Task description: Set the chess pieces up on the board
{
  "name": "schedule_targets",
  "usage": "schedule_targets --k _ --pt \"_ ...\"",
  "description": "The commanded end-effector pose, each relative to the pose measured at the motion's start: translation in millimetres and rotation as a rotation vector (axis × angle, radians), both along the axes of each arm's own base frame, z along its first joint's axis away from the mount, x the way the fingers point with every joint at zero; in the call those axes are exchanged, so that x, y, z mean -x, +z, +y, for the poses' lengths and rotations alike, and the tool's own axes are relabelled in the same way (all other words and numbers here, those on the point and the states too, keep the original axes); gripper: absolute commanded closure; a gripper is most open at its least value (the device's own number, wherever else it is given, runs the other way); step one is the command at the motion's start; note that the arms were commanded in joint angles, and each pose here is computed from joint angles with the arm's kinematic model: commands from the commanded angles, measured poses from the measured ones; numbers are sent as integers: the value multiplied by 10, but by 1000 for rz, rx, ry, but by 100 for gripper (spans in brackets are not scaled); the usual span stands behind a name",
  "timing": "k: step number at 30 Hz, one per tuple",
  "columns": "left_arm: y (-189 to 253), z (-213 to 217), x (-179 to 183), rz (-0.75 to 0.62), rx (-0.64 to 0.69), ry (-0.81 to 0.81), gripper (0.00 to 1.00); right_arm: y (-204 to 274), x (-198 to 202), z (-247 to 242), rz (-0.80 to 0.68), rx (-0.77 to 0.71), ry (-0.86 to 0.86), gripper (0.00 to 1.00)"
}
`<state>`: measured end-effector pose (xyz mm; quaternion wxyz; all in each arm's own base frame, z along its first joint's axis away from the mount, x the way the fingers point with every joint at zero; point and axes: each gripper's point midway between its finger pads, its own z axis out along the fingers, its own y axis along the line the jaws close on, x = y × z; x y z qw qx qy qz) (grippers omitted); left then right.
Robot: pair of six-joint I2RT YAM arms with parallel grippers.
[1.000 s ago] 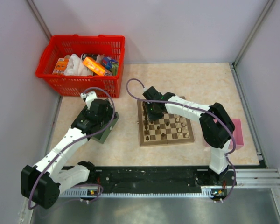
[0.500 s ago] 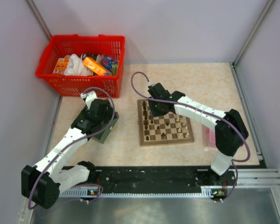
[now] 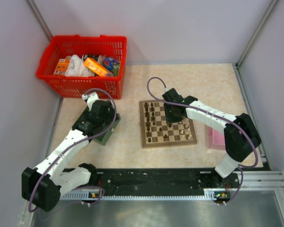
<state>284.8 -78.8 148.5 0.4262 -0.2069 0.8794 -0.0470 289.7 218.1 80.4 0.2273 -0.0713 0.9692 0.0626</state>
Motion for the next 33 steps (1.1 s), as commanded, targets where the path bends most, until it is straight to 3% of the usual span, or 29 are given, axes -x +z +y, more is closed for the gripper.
schedule_targets --k 1,15,33 --pt "111 -34 -82 -49 33 8 4 37 -49 1 -21 -19 -21 67" --pt "112 -39 -88 -52 40 10 4 -151 -40 6 22 7 -10 70" --pt "85 -17 -56 -49 32 11 4 -114 -35 0 14 10 3 83"
